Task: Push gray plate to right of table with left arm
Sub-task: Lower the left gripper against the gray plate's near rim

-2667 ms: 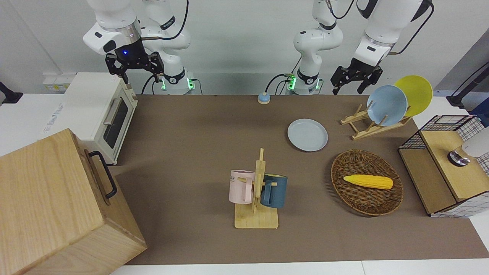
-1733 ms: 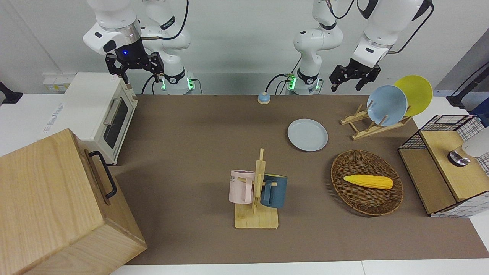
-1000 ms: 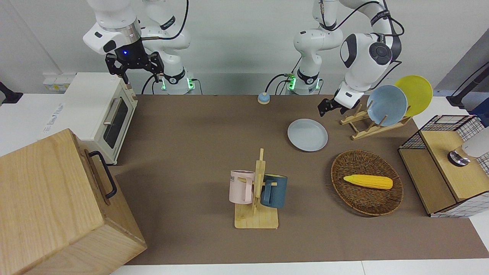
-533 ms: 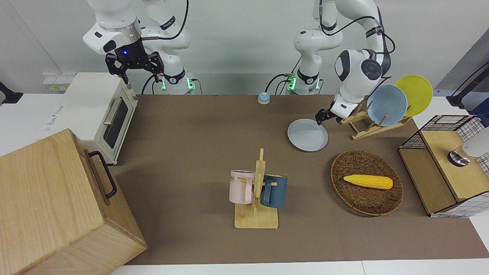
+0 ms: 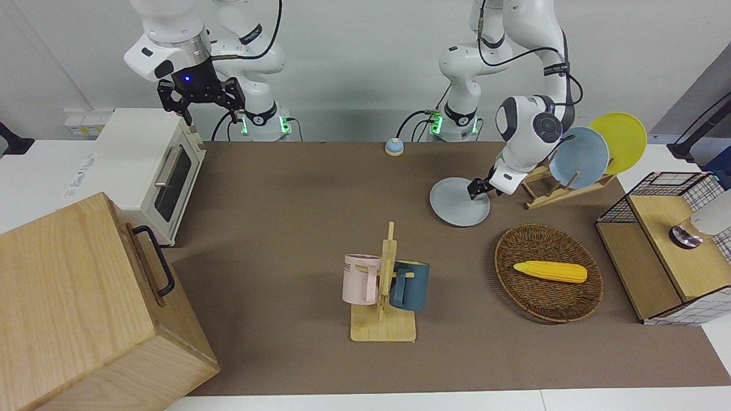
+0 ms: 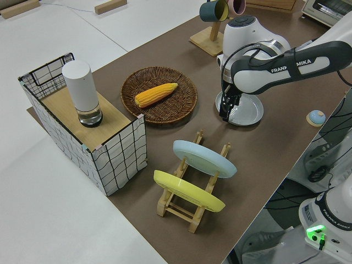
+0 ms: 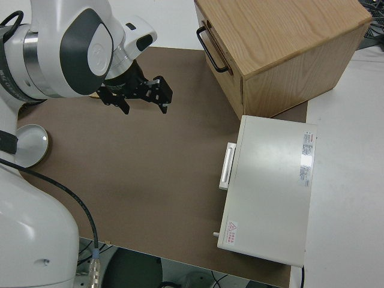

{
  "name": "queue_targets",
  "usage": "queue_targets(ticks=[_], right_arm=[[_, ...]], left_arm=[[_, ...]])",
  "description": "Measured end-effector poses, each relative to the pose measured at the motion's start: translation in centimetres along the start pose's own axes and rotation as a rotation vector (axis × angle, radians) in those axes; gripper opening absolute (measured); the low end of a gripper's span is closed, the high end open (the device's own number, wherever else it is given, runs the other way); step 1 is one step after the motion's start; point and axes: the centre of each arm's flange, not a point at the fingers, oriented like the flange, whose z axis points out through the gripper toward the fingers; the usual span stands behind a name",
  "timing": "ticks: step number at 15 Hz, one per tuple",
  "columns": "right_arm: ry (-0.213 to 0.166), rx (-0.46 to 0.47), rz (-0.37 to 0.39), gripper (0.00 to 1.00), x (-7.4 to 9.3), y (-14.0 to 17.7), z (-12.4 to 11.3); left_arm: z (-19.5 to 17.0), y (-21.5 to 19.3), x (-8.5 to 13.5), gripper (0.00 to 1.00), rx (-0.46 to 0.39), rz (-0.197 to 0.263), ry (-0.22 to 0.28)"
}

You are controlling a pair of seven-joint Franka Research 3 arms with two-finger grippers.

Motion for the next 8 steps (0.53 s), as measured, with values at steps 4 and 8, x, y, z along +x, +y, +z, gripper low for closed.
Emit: queue_targets(ticks=[4,8], right_arm=[[0.000,0.000,0.000,1.00,0.0,0.0,0.0],[0.000,0.000,0.000,1.00,0.0,0.0,0.0]], left_arm=[[1.0,-0.3,0.1,0.80,-0.002,-0.006,-0.003],[1.4,-0.4,0.2,0.49,-0.003,-0.008,-0.010]])
